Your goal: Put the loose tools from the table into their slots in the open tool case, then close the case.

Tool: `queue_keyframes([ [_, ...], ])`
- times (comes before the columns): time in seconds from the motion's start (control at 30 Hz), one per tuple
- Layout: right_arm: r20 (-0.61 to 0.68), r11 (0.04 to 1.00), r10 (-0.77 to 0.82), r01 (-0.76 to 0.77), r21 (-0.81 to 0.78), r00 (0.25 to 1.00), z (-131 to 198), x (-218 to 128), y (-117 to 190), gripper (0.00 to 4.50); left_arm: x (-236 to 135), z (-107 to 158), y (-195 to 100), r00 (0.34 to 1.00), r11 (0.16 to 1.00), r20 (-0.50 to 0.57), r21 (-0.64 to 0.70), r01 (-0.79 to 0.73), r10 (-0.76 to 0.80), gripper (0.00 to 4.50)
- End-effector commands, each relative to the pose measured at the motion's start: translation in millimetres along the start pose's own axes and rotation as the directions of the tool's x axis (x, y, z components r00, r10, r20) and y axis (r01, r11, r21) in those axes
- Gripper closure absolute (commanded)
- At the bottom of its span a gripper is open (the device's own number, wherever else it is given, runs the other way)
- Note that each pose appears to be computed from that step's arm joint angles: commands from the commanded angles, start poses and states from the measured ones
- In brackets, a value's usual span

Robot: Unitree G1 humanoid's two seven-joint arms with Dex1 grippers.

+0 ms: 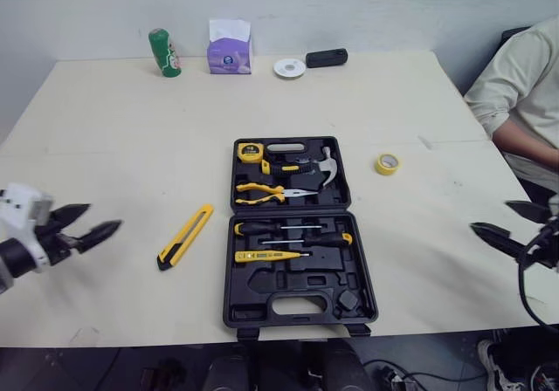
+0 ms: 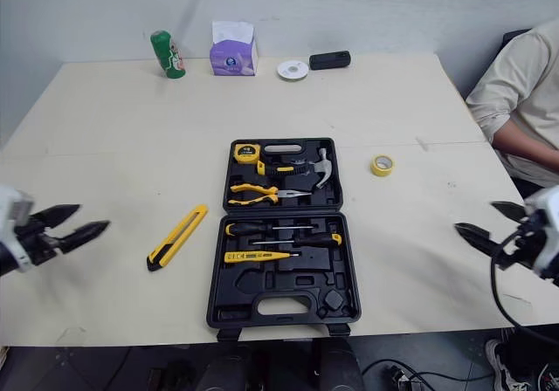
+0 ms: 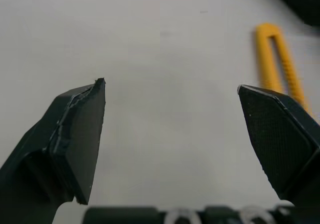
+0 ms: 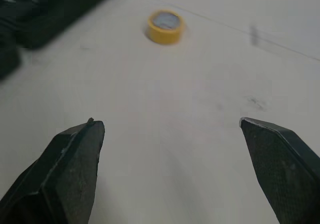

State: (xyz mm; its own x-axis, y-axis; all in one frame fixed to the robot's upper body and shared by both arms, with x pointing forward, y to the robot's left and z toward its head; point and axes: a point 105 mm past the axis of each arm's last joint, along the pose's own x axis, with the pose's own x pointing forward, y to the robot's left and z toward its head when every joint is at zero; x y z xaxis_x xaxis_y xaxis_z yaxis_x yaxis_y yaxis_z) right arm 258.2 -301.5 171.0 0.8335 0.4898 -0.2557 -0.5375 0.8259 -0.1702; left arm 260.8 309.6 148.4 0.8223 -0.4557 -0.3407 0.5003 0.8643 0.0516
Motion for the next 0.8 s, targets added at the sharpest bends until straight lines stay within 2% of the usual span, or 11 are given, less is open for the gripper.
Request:
queue_keyframes([
  [0.03,0.046,0.986,0.166,-0.165,-0.026,0.985,22,16,41,0.0,5,2,-21,0.999,0.999,-0.008,0.009,0.039,-0.039,0.05],
  [0.13,0.06,0.922,0.384,-0.38,-0.073,0.921,42,31,95,0.0,20,-8,-50,0.995,0.996,-0.043,-0.002,0.09,-0.09,0.05],
  [0.33,0.087,0.8,0.597,-0.583,-0.138,0.798,71,38,147,0.0,43,-19,-62,0.994,0.997,-0.086,-0.032,0.064,-0.066,0.05],
  [0.5,0.072,0.743,0.663,-0.644,-0.184,0.745,79,43,163,0.0,51,-30,-56,0.992,1.0,-0.127,-0.007,0.025,-0.026,0.05],
  [0.6,0.071,0.724,0.683,-0.66,-0.202,0.727,83,46,166,0.0,61,-30,-62,0.992,0.998,-0.112,-0.027,0.056,-0.058,0.05],
  [0.8,0.069,0.697,0.708,-0.68,-0.226,0.703,85,52,174,0.0,71,-42,-62,0.984,0.999,-0.17,0.004,0.051,-0.05,0.05],
])
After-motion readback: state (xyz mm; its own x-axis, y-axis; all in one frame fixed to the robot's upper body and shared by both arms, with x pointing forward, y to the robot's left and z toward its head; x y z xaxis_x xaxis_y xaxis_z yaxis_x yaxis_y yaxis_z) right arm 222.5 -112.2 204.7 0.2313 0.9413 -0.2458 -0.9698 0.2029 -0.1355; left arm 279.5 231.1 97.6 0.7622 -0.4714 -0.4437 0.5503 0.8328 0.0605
